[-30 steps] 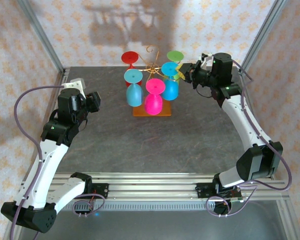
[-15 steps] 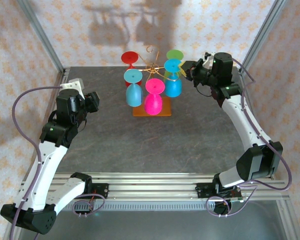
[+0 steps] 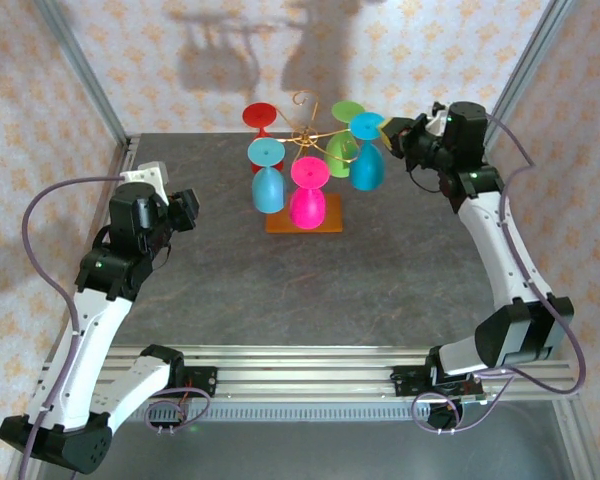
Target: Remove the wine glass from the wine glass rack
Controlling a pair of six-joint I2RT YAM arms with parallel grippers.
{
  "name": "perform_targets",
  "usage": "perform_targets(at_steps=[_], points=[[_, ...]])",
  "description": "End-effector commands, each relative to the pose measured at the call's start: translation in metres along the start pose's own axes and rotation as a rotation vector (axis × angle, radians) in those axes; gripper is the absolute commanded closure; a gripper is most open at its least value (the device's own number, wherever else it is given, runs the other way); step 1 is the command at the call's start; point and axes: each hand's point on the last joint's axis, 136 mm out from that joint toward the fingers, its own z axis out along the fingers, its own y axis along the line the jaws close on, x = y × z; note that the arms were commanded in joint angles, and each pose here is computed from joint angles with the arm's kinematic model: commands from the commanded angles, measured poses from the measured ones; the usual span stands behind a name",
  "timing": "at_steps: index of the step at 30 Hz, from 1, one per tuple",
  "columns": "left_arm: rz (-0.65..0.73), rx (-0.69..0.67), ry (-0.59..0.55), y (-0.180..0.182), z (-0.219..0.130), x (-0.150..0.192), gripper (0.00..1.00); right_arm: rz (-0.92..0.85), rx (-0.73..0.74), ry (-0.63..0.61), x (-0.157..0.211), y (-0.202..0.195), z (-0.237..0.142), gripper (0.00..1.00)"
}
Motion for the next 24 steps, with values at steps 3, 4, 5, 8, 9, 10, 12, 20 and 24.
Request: perform_targets(at_steps=[3,4,5,8,9,10,12,20,24], points=[[0.012,0.092,0.081,-0.016,0.0,0.019,0.6,-0.082,0.025,-0.05,0.0,0.014,-0.038,1.0],[0.005,0.105,0.097,-0.018,0.0,0.021,0.6,-0.088,0.04,-0.052,0.002,0.012,-0.041,1.0],[-0.006,0.118,0.112,-0.02,0.0,0.024,0.6,-0.095,0.054,-0.053,0.004,0.009,-0.045,1.0],[-0.036,0.149,0.14,-0.026,0.0,0.028,0.6,-0.113,0.096,-0.061,0.011,0.001,-0.056,1.0],[-0.043,0.152,0.145,-0.027,-0.001,0.029,0.6,-0.117,0.113,-0.064,0.013,-0.003,-0.06,1.0],[-0.05,0.152,0.15,-0.027,-0.001,0.03,0.6,-0.119,0.126,-0.065,0.015,-0.006,-0.063,1.0],[-0.068,0.172,0.157,-0.03,-0.001,0.031,0.61,-0.136,0.149,-0.059,0.022,-0.012,-0.07,1.0],[-0.014,0.19,0.223,-0.035,-0.011,0.039,0.58,-0.185,0.172,0.036,0.068,-0.055,-0.089,1.0],[0.017,0.163,0.27,-0.031,-0.013,0.059,0.57,-0.258,0.185,0.067,0.093,-0.068,-0.108,1.0]])
